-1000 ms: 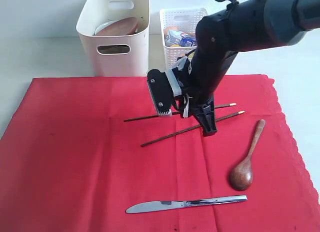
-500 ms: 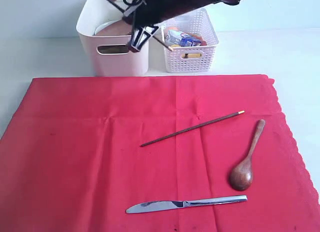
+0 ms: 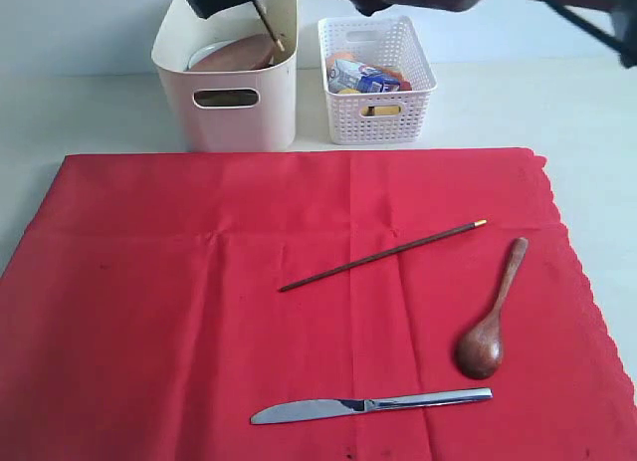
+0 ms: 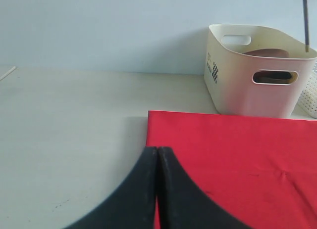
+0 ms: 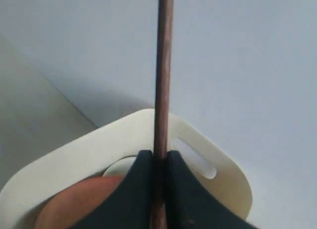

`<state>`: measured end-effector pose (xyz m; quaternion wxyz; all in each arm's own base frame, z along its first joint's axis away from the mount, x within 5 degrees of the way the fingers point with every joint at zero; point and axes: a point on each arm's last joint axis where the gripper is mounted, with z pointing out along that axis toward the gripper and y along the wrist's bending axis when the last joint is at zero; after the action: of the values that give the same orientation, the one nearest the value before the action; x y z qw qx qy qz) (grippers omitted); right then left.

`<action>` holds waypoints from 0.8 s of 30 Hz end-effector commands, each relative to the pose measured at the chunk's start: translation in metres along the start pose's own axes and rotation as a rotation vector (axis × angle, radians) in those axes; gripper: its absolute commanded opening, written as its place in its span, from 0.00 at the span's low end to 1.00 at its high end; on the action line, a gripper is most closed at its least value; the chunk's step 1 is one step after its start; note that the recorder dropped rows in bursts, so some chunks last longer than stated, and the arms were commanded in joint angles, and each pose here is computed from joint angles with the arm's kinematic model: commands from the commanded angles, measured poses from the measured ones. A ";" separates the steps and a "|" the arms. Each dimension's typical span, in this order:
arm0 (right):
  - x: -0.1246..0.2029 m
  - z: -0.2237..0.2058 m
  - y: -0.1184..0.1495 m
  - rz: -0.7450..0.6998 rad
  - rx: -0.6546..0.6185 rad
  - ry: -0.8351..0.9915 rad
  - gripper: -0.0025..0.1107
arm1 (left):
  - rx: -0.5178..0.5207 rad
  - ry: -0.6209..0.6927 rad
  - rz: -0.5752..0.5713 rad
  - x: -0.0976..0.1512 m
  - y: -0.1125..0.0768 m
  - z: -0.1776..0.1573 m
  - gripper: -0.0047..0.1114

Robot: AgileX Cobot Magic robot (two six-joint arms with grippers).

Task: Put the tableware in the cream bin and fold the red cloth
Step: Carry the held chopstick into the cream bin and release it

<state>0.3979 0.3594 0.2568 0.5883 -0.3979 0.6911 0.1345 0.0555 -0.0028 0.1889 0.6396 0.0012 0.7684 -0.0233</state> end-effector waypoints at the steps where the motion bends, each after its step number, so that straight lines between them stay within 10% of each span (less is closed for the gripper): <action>1: 0.006 0.021 -0.004 0.125 0.088 -0.053 0.02 | -0.001 -0.013 -0.010 -0.001 0.000 -0.001 0.06; 16: 0.010 0.032 -0.009 0.227 0.156 -0.103 0.57 | -0.001 -0.013 -0.010 -0.001 0.000 -0.001 0.06; 24: -0.029 0.007 -0.007 0.212 0.012 -0.103 0.61 | -0.001 -0.013 -0.010 -0.001 0.000 -0.001 0.06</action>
<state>0.4163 0.3717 0.2579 0.6051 -0.2983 0.7114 0.1970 0.0555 -0.0028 0.1889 0.6396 0.0012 0.7684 -0.0233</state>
